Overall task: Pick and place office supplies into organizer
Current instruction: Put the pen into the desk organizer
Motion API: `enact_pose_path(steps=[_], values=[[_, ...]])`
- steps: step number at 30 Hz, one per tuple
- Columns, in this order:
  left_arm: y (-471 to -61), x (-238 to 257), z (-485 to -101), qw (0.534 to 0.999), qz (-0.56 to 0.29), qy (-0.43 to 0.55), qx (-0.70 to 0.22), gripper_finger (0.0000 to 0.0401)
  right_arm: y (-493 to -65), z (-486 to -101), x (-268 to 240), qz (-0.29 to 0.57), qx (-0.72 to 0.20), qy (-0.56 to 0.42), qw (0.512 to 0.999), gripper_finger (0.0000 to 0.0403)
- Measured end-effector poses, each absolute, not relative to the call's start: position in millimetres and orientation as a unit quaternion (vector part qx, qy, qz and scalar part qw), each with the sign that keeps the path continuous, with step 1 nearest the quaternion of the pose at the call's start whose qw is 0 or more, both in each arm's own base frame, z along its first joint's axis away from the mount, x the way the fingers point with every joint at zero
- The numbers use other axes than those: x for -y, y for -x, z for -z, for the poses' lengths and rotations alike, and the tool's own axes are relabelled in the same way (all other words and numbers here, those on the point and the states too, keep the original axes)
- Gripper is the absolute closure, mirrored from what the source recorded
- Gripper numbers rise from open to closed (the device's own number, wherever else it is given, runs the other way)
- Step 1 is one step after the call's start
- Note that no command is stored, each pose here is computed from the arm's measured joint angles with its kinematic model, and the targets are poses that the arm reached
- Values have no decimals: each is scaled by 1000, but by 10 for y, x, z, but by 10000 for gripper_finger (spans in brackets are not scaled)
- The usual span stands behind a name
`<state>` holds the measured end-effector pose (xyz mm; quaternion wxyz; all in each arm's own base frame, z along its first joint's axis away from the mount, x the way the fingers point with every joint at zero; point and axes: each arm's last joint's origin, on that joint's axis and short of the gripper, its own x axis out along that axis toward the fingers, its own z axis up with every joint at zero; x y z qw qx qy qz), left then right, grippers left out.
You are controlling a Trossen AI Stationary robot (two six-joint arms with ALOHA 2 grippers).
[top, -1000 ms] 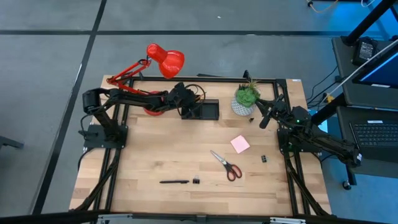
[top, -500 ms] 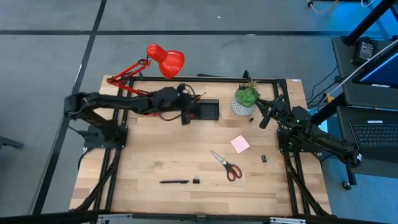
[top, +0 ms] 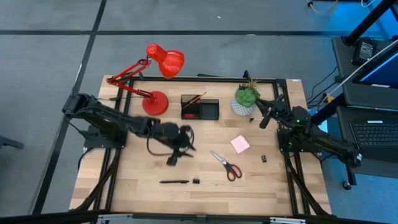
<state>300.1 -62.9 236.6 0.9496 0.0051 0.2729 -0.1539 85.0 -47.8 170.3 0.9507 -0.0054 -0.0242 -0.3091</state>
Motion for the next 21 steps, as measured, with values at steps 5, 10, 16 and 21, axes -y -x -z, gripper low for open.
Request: enact_pose_path(steps=[5,10,16,21], values=[[-3001,1000,-2137,936,153,18,-317,271,-851,-1703,477,309,25,5,951,323],[-2986,1277,-1886,920,132,63,-363,271,-851,-1702,477,309,29,-9,951,323],[-2973,1508,-1613,910,108,74,-393,272,-850,-1702,478,309,29,-9,951,323],[-3000,1633,-1454,910,97,64,-398,272,-851,-1702,478,308,32,-19,951,323]])
